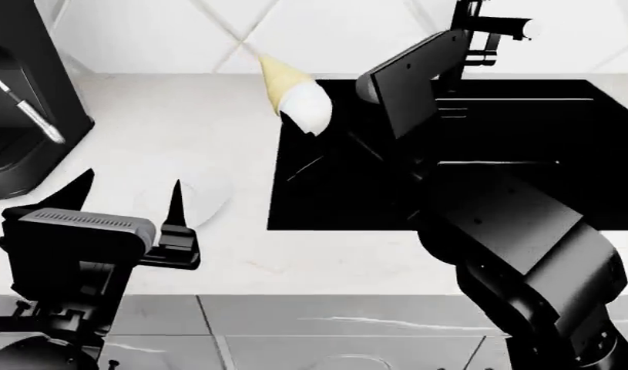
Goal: Move the dessert items from the plate to the tray.
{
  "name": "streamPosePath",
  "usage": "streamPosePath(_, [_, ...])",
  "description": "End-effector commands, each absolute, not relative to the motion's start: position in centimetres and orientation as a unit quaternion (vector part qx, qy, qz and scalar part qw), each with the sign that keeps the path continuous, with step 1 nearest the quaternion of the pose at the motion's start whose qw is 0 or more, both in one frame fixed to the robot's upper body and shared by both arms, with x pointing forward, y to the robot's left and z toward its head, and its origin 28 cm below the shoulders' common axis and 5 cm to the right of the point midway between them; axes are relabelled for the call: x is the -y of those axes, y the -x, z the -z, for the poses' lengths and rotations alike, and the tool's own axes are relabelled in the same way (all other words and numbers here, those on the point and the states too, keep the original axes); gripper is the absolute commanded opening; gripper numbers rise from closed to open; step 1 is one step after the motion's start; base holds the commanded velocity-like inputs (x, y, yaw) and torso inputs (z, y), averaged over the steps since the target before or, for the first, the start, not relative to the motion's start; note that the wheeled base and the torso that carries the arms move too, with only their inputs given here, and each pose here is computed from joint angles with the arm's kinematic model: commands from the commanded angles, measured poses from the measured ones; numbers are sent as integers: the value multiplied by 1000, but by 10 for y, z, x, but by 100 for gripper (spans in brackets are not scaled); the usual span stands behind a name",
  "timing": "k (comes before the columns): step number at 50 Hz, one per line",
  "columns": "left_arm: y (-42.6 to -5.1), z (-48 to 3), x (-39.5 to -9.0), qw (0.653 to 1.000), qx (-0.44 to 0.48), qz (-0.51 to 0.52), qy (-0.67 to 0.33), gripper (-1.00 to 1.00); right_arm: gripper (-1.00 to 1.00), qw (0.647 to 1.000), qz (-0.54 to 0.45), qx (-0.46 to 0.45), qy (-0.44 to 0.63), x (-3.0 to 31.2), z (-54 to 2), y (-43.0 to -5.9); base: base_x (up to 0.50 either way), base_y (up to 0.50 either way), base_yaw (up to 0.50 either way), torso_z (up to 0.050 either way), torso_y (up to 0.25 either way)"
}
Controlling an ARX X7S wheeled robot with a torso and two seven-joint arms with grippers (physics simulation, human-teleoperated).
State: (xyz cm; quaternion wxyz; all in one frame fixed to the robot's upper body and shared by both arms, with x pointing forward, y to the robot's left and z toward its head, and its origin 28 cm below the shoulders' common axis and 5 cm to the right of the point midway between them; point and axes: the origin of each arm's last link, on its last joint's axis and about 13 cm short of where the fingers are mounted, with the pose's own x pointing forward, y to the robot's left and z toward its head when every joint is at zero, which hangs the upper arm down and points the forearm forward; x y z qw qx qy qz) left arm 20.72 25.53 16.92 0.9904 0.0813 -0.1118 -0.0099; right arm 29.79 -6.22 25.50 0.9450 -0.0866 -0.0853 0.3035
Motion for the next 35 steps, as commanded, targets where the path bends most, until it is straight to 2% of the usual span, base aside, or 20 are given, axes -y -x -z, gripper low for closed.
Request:
streamPosePath(1, [-208, -169, -255, 990, 111, 9, -83, 100, -100, 946, -295, 98, 92, 64, -255, -291, -382, -426, 0, 0, 0])
streamPosePath(35, [-212, -170, -253, 990, 111, 15, -89, 100, -100, 949, -289, 94, 82, 72, -241, -284, -359, -437, 0, 0, 0])
